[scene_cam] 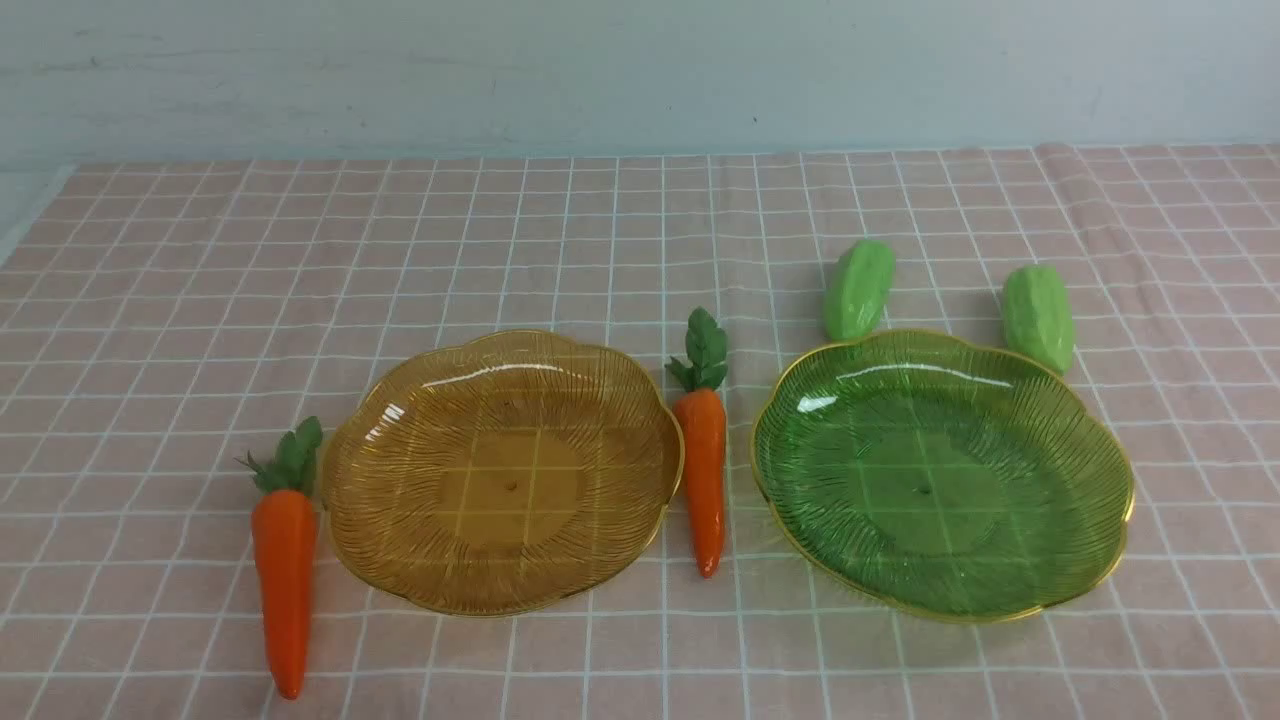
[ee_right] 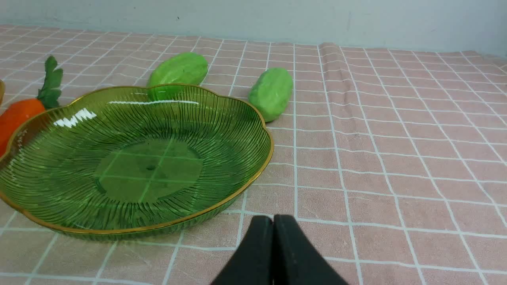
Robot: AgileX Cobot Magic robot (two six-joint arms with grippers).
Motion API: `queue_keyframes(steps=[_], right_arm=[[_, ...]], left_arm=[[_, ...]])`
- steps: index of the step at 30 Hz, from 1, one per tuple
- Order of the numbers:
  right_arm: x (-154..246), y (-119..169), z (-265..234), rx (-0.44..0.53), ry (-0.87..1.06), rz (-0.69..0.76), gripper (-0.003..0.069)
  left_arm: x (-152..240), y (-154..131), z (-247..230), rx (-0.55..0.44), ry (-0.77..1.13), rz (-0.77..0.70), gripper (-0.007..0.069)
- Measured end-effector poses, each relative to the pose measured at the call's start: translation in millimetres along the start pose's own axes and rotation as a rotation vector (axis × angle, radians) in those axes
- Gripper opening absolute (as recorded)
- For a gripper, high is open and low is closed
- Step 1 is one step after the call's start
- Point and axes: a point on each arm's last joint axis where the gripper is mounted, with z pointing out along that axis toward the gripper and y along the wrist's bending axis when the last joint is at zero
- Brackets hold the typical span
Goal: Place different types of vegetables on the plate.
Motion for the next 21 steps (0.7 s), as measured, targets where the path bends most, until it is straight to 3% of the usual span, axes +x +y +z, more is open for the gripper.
queue_keyframes(steps=[18, 20, 21], right_arm=[[0.0, 0.0, 0.0, 0.000, 0.000, 0.000, -0.0017], [0.0, 0.0, 0.0, 0.000, 0.000, 0.000, -0.0017], [0.0, 0.0, 0.0, 0.000, 0.000, 0.000, -0.0017]], left_arm=[[-1.2, 0.6, 0.1, -0.007, -0.016, 0.016, -0.0003], [-4.3, -0.2, 0.1, 0.038, -0.053, -0.032, -0.0003], [-6.5, -0.5, 0.0, 0.008, -0.076, -0.076, -0.0003]])
